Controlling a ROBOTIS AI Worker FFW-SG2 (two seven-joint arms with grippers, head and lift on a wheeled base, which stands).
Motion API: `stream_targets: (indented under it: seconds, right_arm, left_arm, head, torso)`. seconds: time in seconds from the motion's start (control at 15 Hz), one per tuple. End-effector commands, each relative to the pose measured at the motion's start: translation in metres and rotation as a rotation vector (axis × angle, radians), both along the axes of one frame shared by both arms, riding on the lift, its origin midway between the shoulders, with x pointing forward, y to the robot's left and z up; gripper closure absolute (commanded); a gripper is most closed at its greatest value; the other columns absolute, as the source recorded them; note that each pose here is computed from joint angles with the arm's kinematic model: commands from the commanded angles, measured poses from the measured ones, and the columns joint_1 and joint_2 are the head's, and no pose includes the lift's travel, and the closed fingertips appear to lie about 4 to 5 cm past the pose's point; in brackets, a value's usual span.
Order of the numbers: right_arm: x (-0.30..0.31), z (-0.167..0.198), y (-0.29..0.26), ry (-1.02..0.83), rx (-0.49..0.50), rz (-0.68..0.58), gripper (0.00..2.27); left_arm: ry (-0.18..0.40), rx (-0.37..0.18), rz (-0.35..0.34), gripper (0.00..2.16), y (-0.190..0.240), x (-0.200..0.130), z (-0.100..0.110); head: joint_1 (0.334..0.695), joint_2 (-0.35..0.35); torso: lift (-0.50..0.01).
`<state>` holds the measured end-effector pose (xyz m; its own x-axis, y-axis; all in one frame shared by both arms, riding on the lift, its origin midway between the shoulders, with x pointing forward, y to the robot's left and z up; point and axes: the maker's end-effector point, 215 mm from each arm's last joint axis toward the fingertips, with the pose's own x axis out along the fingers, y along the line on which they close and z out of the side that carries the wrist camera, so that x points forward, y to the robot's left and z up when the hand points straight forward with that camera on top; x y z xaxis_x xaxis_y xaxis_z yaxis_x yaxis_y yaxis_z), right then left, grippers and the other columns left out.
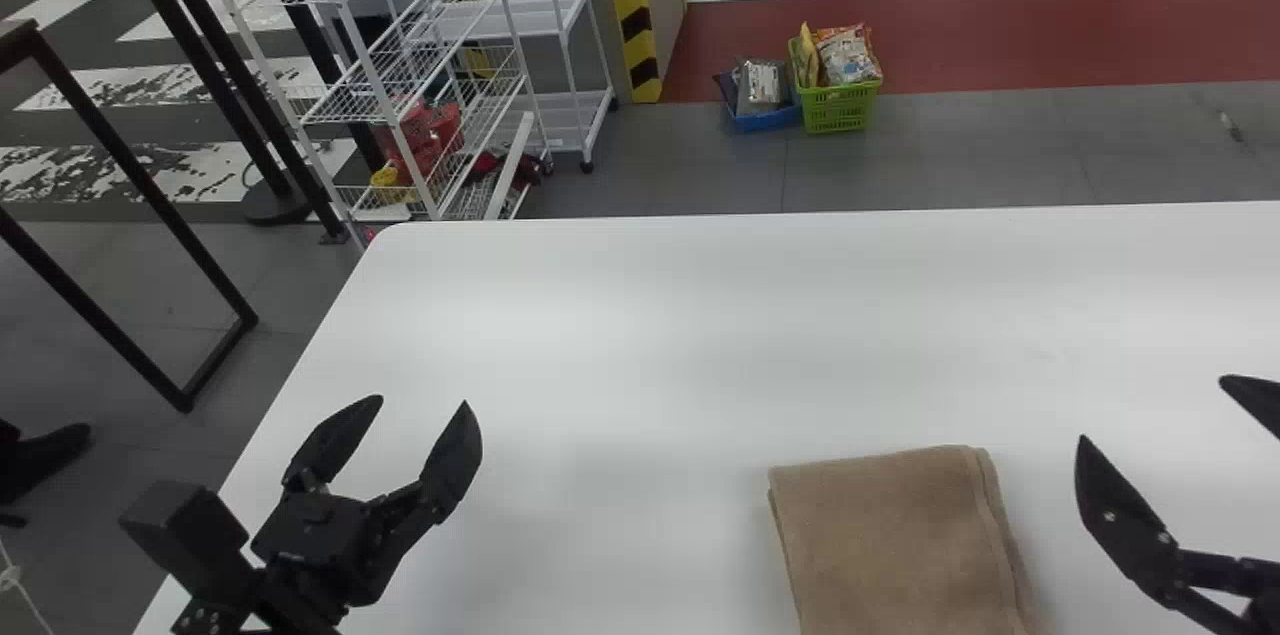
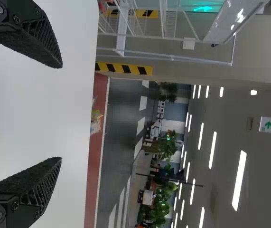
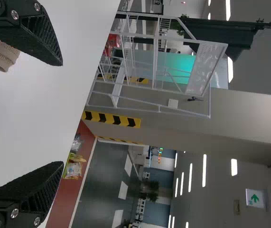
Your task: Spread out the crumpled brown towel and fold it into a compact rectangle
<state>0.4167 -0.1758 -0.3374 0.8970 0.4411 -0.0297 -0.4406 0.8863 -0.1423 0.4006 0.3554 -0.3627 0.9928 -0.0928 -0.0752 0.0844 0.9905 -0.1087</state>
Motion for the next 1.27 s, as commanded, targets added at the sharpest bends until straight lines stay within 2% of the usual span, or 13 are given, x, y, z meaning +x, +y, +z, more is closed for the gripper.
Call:
stream_targets:
  seconds: [0.0,1.2]
  right_arm:
    - [0.0000,-0.0003,-0.0006,0.001,0.002,-0.002,0.07]
    - [-0.0009,-0.0017,-0.0001,0.004,0.002,-0.002,0.07]
  left_arm:
    - [0.003,-0.002,-0.001,0.13,-0.0003,0.0003,-0.0015]
    - [0.009,-0.004,-0.011,0.13,-0.0019,0.0000,-0.0045]
  head:
    - [0.695,0.246]
    - [0.695,0.243]
  torso:
    - [-0.127]
    - [-0.127]
